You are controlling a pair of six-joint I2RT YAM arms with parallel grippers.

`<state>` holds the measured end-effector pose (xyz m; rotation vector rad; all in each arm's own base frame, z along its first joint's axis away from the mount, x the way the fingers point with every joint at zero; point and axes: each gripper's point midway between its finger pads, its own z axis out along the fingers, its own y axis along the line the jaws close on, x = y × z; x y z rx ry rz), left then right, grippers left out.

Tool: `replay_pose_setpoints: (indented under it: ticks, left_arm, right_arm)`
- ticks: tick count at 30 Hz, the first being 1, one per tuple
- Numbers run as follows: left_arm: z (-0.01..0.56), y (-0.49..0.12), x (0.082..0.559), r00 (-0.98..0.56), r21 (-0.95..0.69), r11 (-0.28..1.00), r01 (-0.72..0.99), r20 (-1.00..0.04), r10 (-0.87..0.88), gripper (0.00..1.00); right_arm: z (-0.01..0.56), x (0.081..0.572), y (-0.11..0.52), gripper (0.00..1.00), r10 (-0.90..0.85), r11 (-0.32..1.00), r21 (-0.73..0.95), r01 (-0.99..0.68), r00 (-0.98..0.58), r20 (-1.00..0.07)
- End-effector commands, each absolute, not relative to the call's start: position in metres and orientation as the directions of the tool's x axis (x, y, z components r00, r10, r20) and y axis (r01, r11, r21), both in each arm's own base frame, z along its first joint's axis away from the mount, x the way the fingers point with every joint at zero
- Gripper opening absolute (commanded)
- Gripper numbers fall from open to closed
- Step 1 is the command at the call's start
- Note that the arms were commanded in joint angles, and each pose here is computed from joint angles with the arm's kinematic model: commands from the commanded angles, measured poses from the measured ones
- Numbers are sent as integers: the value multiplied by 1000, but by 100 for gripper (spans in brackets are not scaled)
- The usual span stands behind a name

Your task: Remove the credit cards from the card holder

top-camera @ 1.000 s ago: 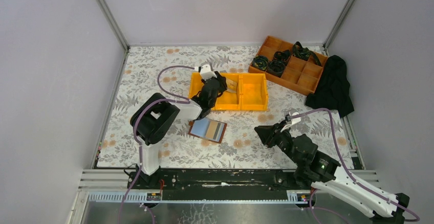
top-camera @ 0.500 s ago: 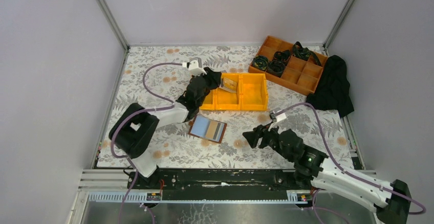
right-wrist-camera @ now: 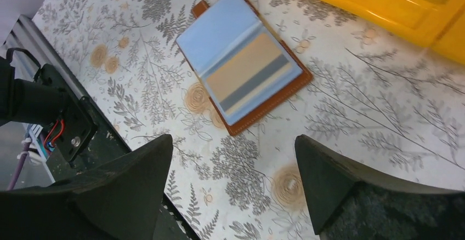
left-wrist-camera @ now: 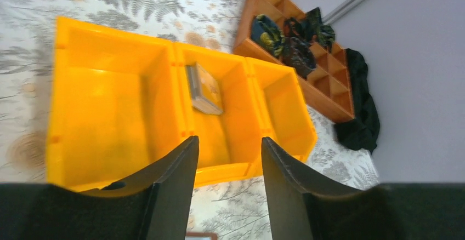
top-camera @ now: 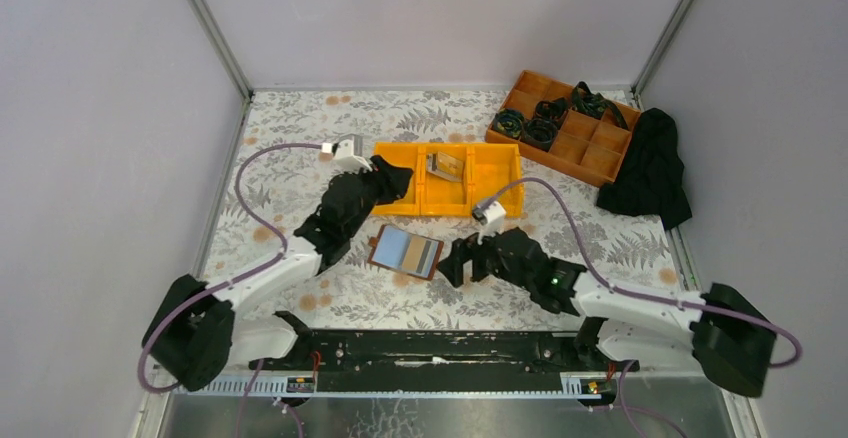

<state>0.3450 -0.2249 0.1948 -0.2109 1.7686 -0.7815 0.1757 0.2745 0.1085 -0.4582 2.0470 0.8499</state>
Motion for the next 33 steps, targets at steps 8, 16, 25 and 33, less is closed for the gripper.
replay_pose_setpoints:
  ticks: [8, 16, 25, 33]
  left_arm:
    - [127, -159, 286, -432, -513, 858, 27, -780, -453, 60]
    - [93, -155, 270, -498, -502, 865, 2, -751, -434, 56]
    - [66, -163, 256, -587, -509, 861, 12, -700, -406, 25]
    - [45, -166, 241, -650, -514, 857, 16, -657, -382, 0]
  right_arm:
    - [111, 200, 346, 90, -103, 641, 361, -677, -542, -834]
    - [88, 212, 378, 86, -226, 689, 250, -680, -529, -818]
    - [79, 226, 385, 64, -227, 753, 201, -626, -535, -814]
    - [84, 212, 380, 0, -203, 729, 261, -633, -563, -801]
